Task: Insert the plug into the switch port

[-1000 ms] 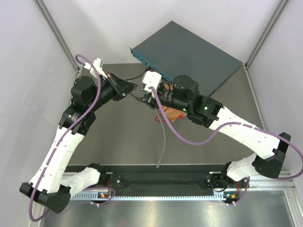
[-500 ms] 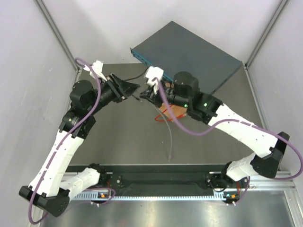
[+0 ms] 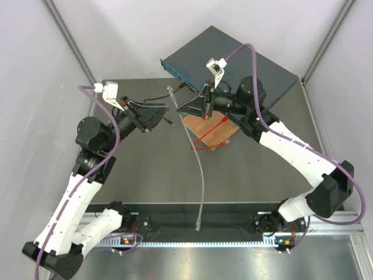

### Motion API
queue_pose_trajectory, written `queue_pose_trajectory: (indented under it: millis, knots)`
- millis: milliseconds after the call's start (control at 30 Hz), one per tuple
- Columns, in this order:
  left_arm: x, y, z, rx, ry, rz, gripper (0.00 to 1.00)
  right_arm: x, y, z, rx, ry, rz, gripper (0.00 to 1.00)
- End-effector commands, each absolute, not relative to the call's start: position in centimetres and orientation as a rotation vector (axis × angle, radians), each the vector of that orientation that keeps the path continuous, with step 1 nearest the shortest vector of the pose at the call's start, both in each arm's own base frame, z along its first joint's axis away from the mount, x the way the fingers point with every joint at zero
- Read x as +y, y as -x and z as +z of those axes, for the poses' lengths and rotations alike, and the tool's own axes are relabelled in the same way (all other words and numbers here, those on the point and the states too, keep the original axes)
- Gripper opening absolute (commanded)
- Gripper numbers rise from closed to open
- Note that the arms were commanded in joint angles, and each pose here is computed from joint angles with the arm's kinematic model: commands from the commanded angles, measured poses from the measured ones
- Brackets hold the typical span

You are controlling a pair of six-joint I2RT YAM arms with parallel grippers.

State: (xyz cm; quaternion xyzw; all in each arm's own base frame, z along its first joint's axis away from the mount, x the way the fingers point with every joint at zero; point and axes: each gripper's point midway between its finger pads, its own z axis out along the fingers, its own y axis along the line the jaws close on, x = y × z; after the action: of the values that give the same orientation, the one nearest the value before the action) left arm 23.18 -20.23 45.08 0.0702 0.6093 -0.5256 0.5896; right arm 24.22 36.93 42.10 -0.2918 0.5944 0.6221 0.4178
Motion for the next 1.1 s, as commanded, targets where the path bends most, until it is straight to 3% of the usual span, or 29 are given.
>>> queue_pose_trajectory:
  millis: [0, 100, 367, 1067]
  knots:
    - [-21.0, -22.7, 47.2, 1.281, -0.261, -1.267, 0.43, 36.4, -21.5, 45.5, 1.366, 0.743, 1.747, 0.00]
    - [-21.4, -22.8, 47.5, 1.259, -0.279, -1.297, 0.36, 36.2, -21.1, 46.0, 1.346, 0.724, 1.794, 0.00]
    - [-22.0, -22.8, 48.2, 1.199, -0.299, -1.359, 0.29, 36.3, -21.1, 46.2, 1.343, 0.706, 1.814, 0.00]
    - [-22.9, -22.9, 47.3, 1.212, -0.285, -1.428, 0.27, 37.0, -21.5, 46.2, 1.346, 0.688, 1.820, 0.00]
